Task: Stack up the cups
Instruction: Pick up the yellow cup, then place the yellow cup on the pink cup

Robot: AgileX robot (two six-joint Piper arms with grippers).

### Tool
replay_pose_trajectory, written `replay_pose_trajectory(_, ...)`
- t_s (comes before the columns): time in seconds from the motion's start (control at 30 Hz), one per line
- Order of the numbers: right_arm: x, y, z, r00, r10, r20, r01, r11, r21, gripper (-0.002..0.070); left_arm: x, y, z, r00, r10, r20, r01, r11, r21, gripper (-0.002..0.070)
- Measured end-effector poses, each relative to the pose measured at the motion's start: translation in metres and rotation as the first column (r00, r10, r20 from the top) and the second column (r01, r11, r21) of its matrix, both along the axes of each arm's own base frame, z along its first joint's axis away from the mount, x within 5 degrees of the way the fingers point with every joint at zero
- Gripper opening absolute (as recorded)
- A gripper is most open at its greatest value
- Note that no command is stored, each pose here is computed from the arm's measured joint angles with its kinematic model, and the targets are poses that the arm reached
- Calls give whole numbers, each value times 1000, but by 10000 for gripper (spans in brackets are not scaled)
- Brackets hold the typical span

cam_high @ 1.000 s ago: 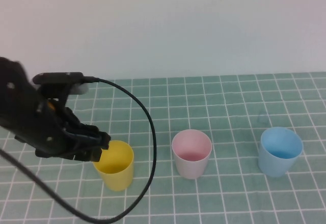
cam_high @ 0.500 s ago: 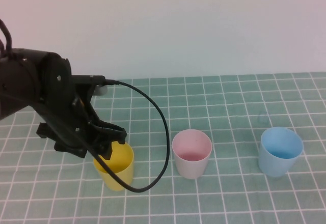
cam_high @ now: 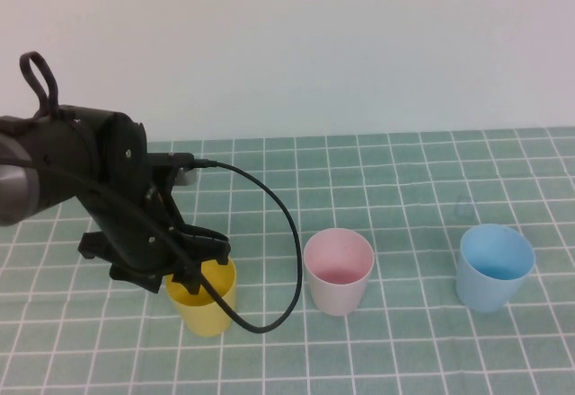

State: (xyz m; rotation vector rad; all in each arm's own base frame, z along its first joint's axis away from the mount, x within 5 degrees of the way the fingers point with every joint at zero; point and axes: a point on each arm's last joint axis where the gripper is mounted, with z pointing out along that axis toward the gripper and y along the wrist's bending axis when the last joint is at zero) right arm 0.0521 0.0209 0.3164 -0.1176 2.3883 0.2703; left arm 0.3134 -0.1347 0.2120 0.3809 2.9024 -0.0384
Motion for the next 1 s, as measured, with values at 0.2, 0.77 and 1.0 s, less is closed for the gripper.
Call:
replay_pose_trajectory(0.2, 0, 0, 0, 1000, 10, 3, -10, 1000, -9, 176, 1, -1, -4, 1000, 8, -4, -8, 1000, 0, 216)
replay_pose_trajectory(0.77, 0, 0, 0, 1000, 22, 7, -22, 1000, -20, 176, 10, 0, 66, 997, -4, 78, 2, 1000, 20, 15)
replay_pose_trajectory(1.0, 1, 0, 1, 1000, 17, 26, -16, 1000, -19, 176, 3, -12, 137, 984, -47, 174, 77, 982, -170, 14)
